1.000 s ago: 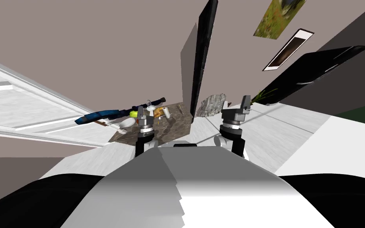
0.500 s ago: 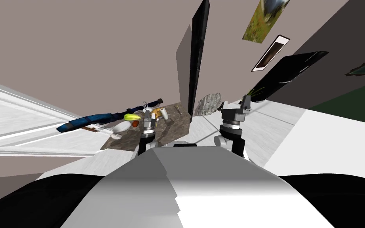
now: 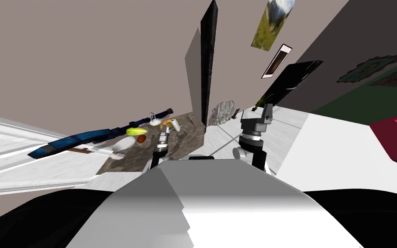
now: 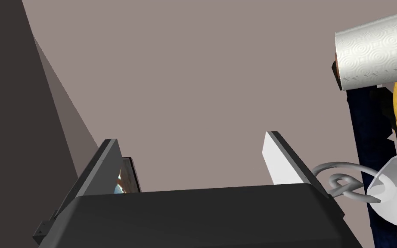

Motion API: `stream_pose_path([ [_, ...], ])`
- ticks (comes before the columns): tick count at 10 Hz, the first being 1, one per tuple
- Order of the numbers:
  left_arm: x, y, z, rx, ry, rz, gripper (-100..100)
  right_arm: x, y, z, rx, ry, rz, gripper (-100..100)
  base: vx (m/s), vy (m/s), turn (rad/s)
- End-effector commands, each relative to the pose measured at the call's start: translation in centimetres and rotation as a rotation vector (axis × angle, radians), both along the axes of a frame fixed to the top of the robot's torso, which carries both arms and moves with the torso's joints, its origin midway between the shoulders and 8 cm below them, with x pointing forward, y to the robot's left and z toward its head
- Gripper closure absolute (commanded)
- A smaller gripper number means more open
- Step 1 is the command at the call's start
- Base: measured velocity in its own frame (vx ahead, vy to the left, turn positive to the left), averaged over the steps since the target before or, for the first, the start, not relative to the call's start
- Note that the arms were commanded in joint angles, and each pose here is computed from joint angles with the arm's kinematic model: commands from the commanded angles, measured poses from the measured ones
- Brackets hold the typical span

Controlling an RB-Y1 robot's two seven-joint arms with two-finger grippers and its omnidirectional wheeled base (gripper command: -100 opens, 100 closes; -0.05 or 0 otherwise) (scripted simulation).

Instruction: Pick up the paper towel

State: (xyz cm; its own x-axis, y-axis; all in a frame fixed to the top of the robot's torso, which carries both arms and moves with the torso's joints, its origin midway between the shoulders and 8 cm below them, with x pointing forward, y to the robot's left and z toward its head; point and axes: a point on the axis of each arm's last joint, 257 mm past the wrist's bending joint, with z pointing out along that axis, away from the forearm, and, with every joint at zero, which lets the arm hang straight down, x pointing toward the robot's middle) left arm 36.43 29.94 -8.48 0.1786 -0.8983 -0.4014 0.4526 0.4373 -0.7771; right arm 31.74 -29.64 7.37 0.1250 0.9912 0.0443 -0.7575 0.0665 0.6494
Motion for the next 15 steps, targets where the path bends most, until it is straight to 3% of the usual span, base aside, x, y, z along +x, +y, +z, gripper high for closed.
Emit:
stream_pose_path([
  [1,0.1,0.9,-1.8,0.069,0.033,0.028,-100,0.0,0.0,0.0,0.000,0.000,0.000,0,-0.001,0.014,-0.176],
  [6,-0.4,5.7,-8.0,0.279,0.160,0.130,-100,0.0,0.0,0.0,0.000,0.000,0.000,0,-0.004,0.002,-0.211],
  [7,-0.6,6.8,-8.9,0.322,0.181,0.151,-100,0.0,0.0,0.0,0.000,0.000,0.000,0,-0.003,-0.012,-0.210],
  [8,-0.6,6.9,-9.2,0.321,0.188,0.153,-100,0.0,0.0,0.0,0.000,0.000,0.000,0,-0.003,-0.006,-0.064],
  [11,-1.5,10.6,-11.9,0.443,0.261,0.221,-100,0.0,0.0,0.0,0.000,0.000,0.000,0,0.000,-0.014,-0.181],
  [12,-1.6,10.7,-12.2,0.442,0.267,0.222,-100,0.0,0.0,0.0,0.000,0.000,0.000,0,0.001,-0.011,-0.069],
  [15,-2.8,14.9,-14.5,0.552,0.344,0.295,-100,0.0,0.0,0.0,0.000,0.000,0.000,0,0.004,-0.023,-0.189],
])
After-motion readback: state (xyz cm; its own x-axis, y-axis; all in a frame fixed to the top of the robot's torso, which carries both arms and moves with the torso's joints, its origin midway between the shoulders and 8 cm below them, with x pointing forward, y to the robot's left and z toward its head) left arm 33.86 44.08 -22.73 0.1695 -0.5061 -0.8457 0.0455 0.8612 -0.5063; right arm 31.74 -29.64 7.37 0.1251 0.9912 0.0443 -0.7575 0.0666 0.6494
